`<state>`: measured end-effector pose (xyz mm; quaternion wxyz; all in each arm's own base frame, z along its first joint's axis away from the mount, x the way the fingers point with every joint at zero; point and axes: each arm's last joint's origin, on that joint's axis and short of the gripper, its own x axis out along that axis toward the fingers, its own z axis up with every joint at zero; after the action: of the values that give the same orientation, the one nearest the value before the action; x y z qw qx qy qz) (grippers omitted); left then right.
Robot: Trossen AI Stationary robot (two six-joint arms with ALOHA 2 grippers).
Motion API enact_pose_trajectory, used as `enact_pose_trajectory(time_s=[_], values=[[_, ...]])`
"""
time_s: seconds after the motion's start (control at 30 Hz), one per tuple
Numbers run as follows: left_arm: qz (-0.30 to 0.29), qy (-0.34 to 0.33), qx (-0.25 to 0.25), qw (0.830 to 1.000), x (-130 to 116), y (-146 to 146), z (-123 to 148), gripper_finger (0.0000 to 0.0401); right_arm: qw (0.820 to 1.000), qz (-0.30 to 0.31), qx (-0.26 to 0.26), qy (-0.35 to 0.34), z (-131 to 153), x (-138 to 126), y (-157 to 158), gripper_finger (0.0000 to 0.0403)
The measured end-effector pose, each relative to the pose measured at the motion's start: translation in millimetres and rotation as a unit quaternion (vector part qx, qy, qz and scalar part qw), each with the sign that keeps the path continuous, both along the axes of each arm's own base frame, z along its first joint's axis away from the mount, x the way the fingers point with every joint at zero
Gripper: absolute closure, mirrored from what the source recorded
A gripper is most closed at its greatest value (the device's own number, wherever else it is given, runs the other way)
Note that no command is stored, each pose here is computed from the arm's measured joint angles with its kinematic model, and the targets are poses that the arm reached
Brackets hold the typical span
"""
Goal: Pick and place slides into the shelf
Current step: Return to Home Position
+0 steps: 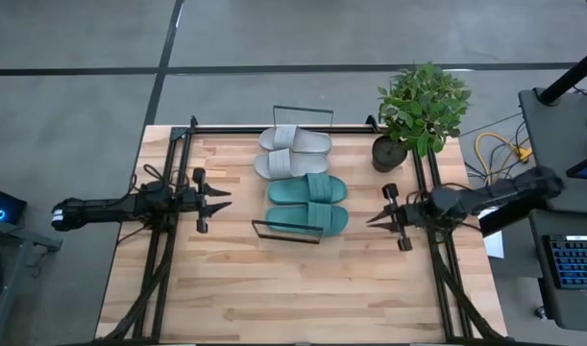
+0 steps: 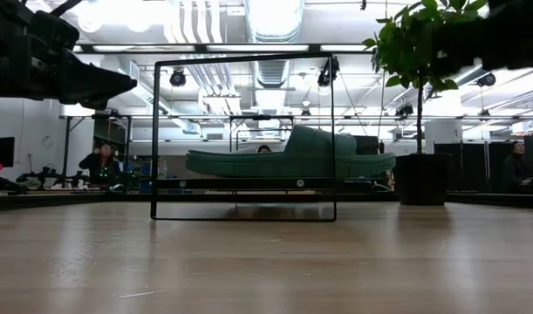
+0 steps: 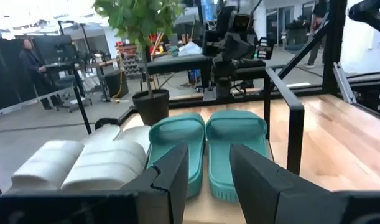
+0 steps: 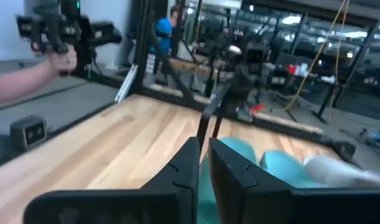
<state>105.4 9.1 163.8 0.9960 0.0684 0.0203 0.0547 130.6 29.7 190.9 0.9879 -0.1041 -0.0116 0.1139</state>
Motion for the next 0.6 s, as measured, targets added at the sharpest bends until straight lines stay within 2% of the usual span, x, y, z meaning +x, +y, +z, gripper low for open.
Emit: enact_pose_trajectory(time_s=[0.1, 0.3, 0.6], values=[[0.001, -0.004, 0.006, 1.000, -0.2, 0.1, 0.9, 0.0299, 1.000, -0.004, 0.007, -0.010, 11.3, 6.0, -11.5, 0.0387], [0.001, 0.000, 0.013, 1.000, 0.2, 0.1, 0.1, 0.0299, 0.994, -0.108, 0.005, -0.008, 17.2, 10.8, -40.7, 0.0394], [0.004, 0.004, 0.016, 1.000, -0.1, 0.3, -0.6, 0.0299, 0.993, -0.109, -0.016, 0.039, 8.5, -7.7, -41.2, 0.0394]])
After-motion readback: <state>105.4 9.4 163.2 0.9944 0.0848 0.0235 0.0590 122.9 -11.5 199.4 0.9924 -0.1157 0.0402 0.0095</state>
